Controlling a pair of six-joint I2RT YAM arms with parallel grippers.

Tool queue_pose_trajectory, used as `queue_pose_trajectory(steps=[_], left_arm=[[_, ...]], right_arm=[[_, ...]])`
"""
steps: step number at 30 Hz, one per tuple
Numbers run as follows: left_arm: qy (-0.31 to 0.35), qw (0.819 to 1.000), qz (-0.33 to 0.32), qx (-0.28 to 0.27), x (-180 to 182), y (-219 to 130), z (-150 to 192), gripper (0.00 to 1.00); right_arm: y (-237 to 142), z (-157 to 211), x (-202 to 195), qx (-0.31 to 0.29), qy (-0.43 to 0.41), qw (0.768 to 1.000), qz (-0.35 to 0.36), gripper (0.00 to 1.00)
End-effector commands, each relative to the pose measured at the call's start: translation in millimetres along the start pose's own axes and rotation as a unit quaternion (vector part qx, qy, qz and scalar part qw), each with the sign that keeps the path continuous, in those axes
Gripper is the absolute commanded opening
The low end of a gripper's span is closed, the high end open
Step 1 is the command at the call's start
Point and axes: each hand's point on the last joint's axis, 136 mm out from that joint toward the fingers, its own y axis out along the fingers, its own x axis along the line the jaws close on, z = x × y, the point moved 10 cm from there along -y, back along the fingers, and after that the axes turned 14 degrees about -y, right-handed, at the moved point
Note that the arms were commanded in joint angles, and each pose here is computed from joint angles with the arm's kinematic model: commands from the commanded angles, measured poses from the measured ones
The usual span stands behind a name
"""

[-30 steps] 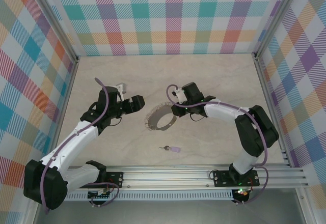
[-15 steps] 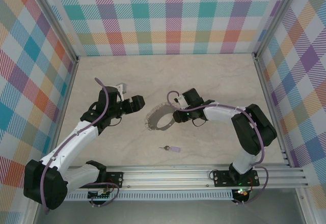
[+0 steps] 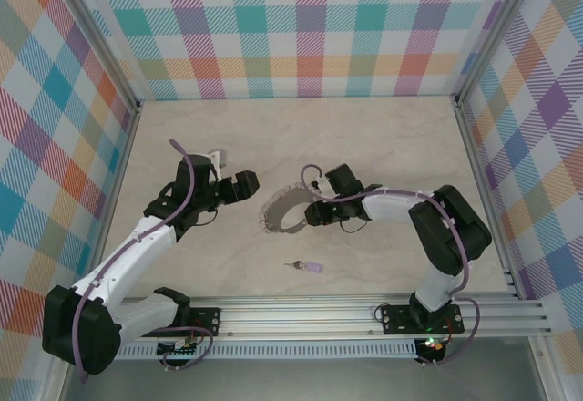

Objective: Put the keys on the keyring

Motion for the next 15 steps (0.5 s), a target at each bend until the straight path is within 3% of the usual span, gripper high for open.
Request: queue_pose_trajectory(steps=[1,15], left_arm=[[0.003,1.000,0.014,-0.006,-7,-10,1,0.88],[0.000,1.000,0.010,-0.010,-7,-10,0,0.89]], right_arm=[[11,-1,11,0.002,0.015,0.999,-0.037,0.41],[48,-19,71,0.011,-0.018,0.994,-0.109,0.40]])
